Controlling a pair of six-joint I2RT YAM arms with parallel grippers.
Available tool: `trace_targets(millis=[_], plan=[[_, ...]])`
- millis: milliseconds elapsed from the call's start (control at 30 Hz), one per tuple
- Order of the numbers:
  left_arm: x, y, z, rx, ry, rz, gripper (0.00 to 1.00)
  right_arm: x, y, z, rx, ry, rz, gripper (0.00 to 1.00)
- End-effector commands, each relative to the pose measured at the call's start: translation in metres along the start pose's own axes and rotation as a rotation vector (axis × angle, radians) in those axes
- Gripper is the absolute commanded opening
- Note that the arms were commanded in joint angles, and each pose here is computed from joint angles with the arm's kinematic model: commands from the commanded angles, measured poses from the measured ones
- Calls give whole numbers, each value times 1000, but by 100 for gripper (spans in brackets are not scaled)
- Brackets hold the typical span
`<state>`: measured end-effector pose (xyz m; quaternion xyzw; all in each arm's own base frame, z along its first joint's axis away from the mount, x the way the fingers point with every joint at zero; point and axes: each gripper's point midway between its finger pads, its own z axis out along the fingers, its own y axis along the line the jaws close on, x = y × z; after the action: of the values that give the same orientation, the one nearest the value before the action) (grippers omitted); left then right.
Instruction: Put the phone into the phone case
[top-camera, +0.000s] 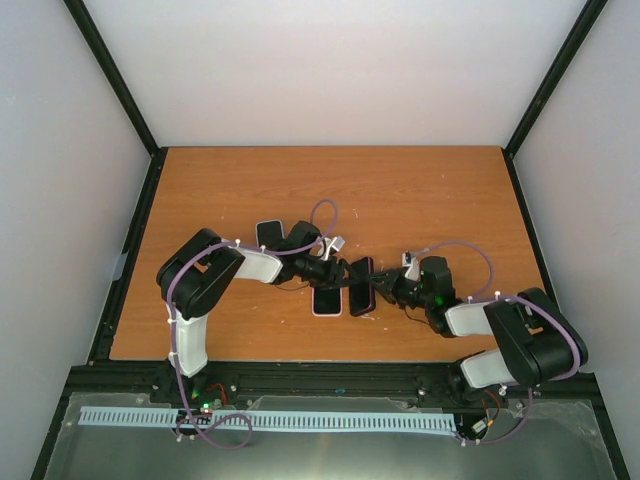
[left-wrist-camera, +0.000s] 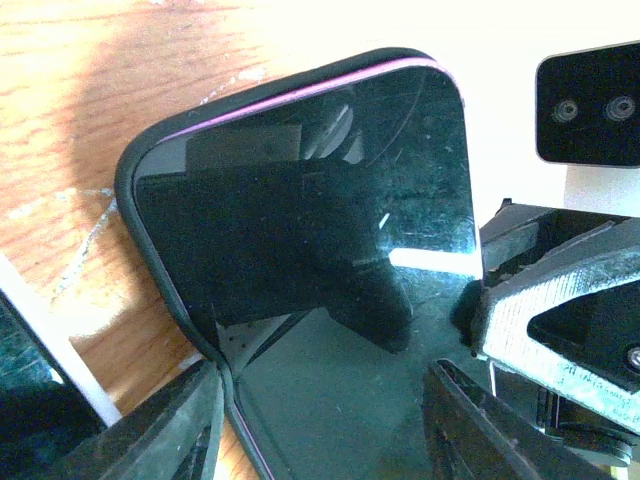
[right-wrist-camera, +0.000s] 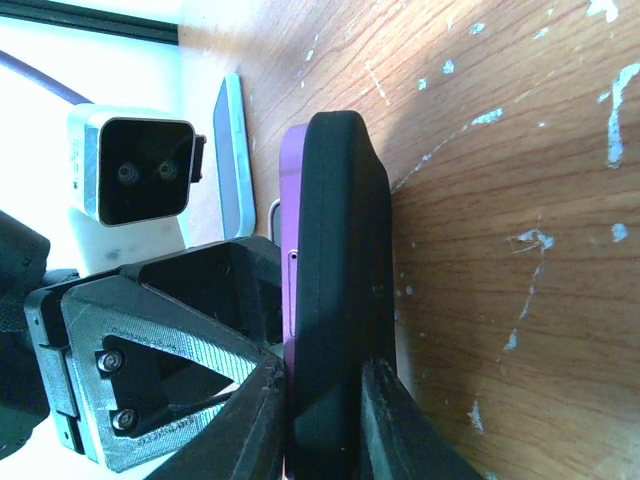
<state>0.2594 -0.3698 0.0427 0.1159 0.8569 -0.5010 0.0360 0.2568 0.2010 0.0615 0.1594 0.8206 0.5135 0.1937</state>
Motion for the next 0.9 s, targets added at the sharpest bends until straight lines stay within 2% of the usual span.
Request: trace_targets(millis=[0,67,167,233,367,500,700,867], plan=[[18,6,6,-27,62,-16,55,-3,-13,-1,95,-14,-33,8],[18,7,7,-31,64,-19,55,-4,-15,-1,120,-18,-51,13],[18,9,8,-35,65,-20,55,-5,-18,-3,165,-12,-74,27],[18,10,9,-37,64,-20,55,-6,-18,-2,181,-4,-91,30],[16,12,10,-47,65,-22,55,-7,-22,-3,212,-4,-107,14],[11,5,8,-44,57,-12,55,-10,-26,-5,243,-21,-117,4],[-9,-15,-7,-46,12,22,57,-13,-18,-8,229,-39,-129,3],[-33,-41,-39,-22,-74,58,65,-17,0,-13,183,-60,-142,3]])
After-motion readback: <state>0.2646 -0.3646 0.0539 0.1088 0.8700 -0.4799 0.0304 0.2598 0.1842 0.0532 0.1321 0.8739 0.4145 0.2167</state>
